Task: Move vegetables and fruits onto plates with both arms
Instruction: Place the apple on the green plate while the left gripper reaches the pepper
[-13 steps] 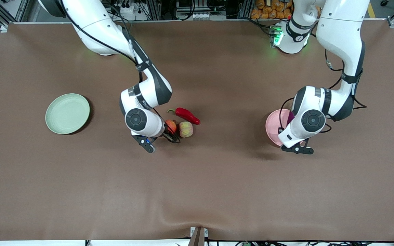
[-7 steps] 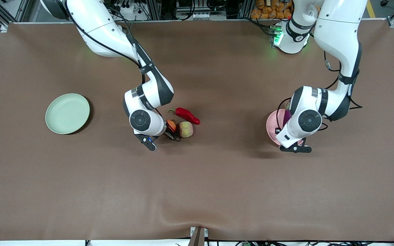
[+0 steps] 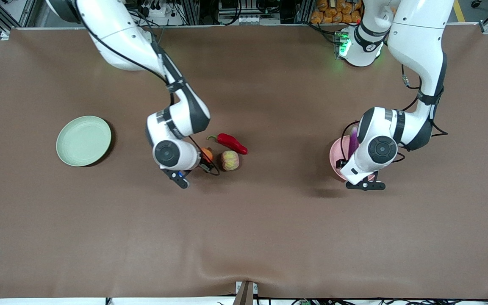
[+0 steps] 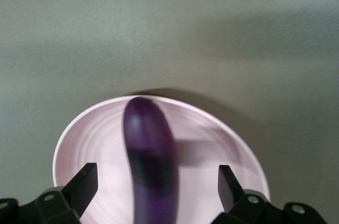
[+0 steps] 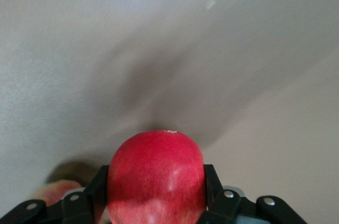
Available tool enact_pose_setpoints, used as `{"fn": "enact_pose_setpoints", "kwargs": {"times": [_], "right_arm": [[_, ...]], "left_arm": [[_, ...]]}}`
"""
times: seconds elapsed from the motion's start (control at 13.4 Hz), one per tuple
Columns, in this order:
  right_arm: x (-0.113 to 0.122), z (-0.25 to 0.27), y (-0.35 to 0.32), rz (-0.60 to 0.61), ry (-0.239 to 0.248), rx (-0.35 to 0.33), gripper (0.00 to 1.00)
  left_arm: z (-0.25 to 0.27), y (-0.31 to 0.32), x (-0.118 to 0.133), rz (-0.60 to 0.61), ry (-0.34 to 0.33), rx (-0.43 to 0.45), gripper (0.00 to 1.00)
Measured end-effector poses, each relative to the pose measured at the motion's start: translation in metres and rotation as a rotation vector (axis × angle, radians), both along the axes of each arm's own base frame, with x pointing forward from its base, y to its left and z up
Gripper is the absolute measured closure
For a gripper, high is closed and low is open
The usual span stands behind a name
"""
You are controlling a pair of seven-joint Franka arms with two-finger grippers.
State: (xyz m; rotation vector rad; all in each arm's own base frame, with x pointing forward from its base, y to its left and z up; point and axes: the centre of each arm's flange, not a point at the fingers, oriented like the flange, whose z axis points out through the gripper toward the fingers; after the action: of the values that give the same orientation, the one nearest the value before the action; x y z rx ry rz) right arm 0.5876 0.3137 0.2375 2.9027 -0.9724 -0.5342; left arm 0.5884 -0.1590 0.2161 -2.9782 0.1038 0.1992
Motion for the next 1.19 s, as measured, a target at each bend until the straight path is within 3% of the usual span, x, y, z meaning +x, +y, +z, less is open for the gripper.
{"fn": "enact_pose_setpoints", "kwargs": {"times": [0.15,0.3,0.45,0.6,0.82,1.04,1.19], "right_arm": [[0.019,0.049,-0.061,0.087,0.049,0.061,0.26],[0.028,0.088,-0.125,0.172,0.066,0.096,0.26],[0.028,0.103,-0.176,0.265,0.09,0.072,0.26],[0.024,0.096,-0.226,0.347,0.112,0.1,0.26],[0.013,0.074,-0.336,0.463,0.131,0.195,0.26],[-0.011,0.047,-0.437,0.505,0.1,0.281,0.26],[-0.033,0.017,-0.462,0.498,0.086,0.296,0.26]], "left_arm": [[0.017,-0.011,0.004,0.022,-0.032,-0.006,0.0],[0.048,-0.022,0.008,0.045,-0.033,-0.005,0.0],[0.084,-0.049,0.01,0.093,-0.031,-0.001,0.0],[0.108,-0.093,0.004,0.182,-0.044,-0.011,0.0],[0.121,-0.171,-0.024,0.393,-0.05,-0.06,0.0],[0.109,-0.265,-0.063,0.651,-0.052,-0.053,0.0],[0.09,-0.332,-0.092,0.832,-0.068,-0.035,0.0]]}}
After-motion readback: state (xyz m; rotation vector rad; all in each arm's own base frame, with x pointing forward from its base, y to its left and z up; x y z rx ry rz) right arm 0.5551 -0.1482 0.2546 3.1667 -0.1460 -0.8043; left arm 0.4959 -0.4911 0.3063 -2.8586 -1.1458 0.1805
